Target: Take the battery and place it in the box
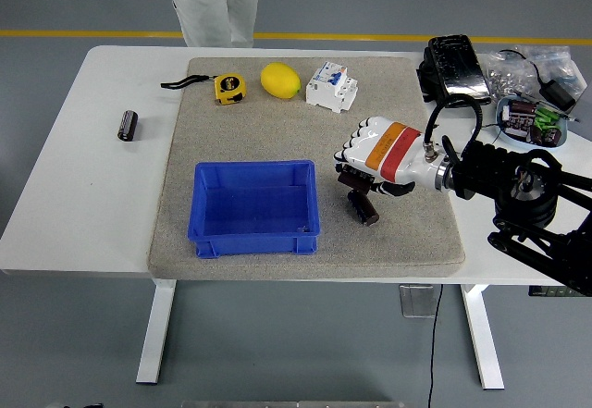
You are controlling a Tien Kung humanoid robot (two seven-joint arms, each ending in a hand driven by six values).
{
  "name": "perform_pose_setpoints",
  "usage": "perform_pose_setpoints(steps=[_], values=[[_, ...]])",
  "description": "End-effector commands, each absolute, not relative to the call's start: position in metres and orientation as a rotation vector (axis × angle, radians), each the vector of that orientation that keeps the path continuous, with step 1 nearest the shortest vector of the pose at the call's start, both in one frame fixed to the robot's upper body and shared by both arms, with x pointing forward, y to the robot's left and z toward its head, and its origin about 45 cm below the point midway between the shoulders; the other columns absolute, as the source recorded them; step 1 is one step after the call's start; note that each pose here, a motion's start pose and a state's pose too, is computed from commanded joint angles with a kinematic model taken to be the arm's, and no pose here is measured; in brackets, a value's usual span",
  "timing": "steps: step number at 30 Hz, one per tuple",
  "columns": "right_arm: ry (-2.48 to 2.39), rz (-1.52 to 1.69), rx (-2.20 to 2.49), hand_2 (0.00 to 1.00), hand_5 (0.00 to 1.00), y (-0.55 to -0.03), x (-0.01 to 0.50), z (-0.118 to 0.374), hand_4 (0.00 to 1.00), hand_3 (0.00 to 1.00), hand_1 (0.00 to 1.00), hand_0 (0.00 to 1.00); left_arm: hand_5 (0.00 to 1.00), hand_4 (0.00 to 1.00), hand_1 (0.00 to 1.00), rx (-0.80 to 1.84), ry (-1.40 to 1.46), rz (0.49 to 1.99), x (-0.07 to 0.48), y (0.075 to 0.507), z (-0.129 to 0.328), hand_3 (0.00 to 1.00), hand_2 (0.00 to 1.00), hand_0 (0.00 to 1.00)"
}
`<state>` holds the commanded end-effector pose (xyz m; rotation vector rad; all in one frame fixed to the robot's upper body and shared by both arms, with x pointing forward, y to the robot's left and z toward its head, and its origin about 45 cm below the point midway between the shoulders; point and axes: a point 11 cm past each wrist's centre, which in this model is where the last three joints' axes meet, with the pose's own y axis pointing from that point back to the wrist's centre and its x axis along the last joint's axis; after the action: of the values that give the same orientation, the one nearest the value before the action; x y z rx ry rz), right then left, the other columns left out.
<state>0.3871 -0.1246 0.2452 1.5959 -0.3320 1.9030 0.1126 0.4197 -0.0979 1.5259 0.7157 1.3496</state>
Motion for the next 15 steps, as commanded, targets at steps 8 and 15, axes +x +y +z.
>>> perform_pose_setpoints(steps=[8, 15], values=[[-0.354, 1.992, 1.713, 0.566, 0.117, -0.072, 0.365, 0.266, 0.722, 0.529, 0.541, 0.598, 0.551, 0.663, 0.738, 1.529, 0.725, 1.349, 0.108, 0.419, -0.099, 0.665, 0.798, 0.743], [-0.281, 2.025, 1.745, 0.689, 0.213, -0.037, 0.352, 0.257, 0.879, 0.733, 0.609, 0.624, 0.551, 0.663, 0.738, 1.53, 0.726, 1.345, 0.107, 0.419, -0.1, 0.664, 0.795, 0.743]])
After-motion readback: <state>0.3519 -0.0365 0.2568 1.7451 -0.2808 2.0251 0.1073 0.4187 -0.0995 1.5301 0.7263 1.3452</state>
